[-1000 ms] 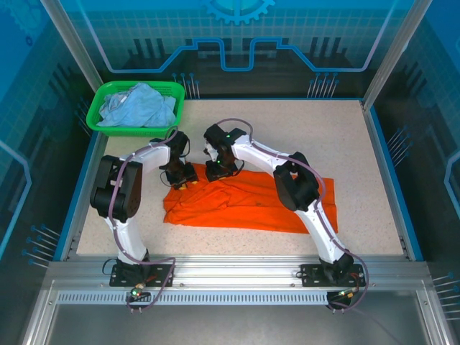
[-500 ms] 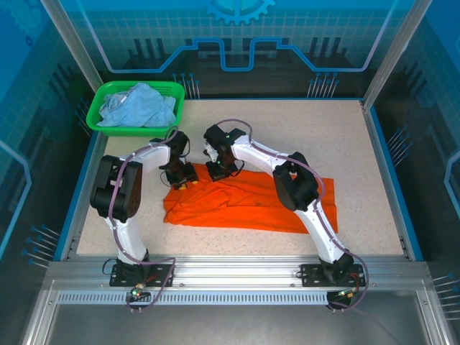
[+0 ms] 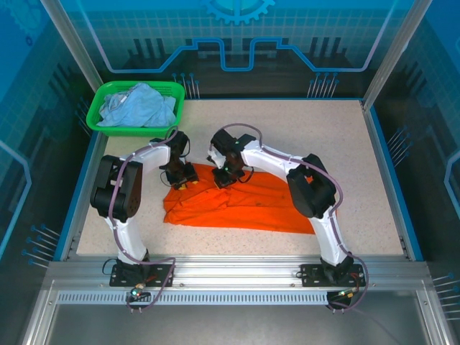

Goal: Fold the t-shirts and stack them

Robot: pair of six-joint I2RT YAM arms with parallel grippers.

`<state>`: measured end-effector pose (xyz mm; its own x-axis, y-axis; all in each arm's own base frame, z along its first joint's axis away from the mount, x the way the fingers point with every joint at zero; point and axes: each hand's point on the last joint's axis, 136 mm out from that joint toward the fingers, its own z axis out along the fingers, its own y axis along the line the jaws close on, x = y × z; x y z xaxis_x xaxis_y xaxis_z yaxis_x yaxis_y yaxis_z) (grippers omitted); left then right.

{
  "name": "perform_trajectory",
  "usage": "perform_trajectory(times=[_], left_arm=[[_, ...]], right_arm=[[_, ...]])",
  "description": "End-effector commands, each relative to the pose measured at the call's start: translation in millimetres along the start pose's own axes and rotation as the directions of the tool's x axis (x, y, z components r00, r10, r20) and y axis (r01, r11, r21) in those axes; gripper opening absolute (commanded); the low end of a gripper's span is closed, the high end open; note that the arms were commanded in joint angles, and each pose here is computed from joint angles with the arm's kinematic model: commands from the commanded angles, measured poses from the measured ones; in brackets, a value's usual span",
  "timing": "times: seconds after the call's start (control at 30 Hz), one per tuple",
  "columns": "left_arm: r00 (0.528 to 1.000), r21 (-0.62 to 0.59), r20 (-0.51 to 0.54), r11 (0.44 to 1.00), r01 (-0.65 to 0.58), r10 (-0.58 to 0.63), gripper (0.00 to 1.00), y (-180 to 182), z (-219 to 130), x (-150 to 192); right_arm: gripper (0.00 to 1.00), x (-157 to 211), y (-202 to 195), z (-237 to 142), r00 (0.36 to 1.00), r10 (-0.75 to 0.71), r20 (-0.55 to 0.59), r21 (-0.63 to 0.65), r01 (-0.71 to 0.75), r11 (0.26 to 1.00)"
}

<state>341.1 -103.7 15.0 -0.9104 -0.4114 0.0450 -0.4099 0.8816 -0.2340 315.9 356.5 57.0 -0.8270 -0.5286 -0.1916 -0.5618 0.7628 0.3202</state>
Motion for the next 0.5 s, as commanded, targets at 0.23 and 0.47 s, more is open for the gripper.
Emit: perform_trajectory(times=[0.23, 0.47], left_arm=[[0.998, -0.089, -0.046, 0.996, 0.027, -0.031, 0.42, 21, 11, 7], [0.999, -0.086, -0.048, 0.996, 0.022, -0.026, 0.43, 20, 9, 7]], right_arm=[[0.02, 39, 26, 4, 0.990, -0.133, -0.035, -0.073, 0.131, 0.989], [0.14, 59, 17, -5, 0.993, -0.110, -0.030, -0.067, 0.108, 0.992]])
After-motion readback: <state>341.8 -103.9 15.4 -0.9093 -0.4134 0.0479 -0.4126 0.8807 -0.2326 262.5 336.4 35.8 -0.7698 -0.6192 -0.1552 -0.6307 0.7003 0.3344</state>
